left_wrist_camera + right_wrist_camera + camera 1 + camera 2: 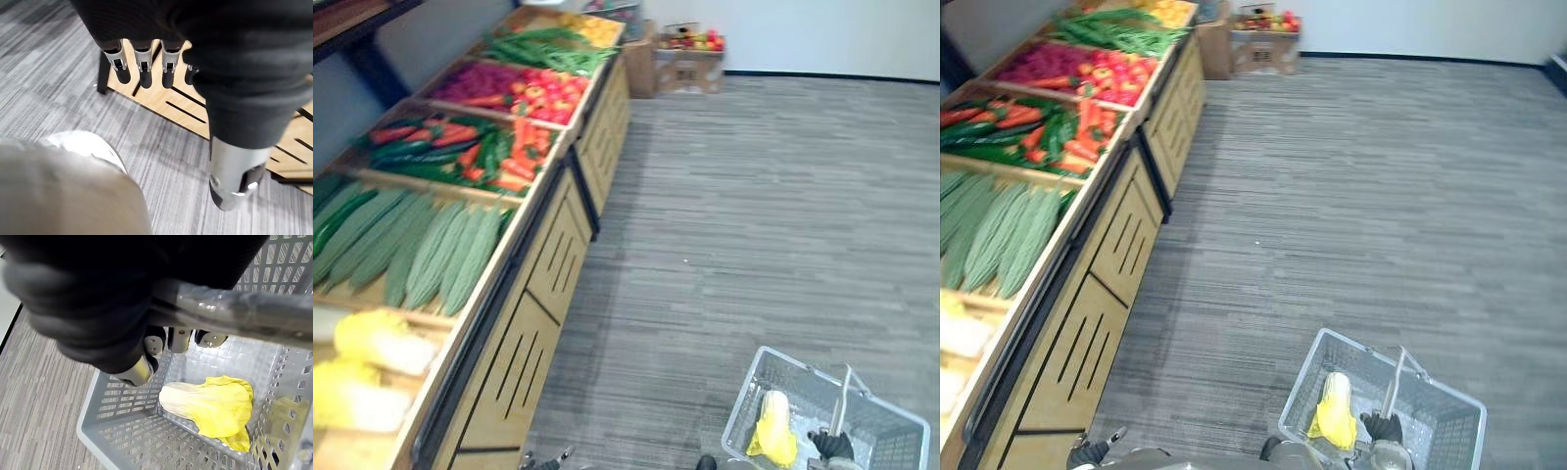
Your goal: Pick vegetable in the basket
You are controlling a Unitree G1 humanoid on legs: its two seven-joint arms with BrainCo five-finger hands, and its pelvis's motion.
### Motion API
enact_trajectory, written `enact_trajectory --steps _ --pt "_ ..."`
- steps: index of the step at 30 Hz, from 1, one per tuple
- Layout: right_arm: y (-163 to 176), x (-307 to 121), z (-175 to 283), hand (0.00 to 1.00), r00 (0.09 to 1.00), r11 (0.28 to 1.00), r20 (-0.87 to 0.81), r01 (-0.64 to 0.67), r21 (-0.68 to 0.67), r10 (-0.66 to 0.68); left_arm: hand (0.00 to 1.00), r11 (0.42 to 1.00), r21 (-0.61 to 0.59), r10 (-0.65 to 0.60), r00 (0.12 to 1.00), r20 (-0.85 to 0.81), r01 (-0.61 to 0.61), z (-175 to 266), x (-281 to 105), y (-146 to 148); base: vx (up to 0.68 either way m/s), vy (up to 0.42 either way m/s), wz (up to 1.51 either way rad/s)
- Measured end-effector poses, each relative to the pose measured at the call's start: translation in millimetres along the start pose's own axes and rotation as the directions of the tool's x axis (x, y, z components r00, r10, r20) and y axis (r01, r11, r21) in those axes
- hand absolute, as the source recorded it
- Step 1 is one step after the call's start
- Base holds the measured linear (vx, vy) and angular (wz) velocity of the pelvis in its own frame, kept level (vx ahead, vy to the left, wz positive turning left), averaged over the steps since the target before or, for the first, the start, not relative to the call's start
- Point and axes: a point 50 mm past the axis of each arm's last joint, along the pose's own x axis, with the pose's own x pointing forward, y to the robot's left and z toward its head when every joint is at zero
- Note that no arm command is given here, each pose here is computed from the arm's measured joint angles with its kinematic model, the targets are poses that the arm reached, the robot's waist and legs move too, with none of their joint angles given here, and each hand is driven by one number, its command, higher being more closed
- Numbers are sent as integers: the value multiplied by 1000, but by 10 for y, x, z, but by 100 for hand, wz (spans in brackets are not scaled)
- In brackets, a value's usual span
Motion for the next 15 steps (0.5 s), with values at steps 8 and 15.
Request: enact_trajectory --steps 8,15 --pt "-244 41 131 100 998 999 59 32 -18 -31 0 999 17 -37 998 57 37 117 7 -61 20 207 -51" --pt "-544 77 263 100 990 993 105 103 -58 -96 0 995 80 -64 995 82 57 178 35 -29 78 215 6"
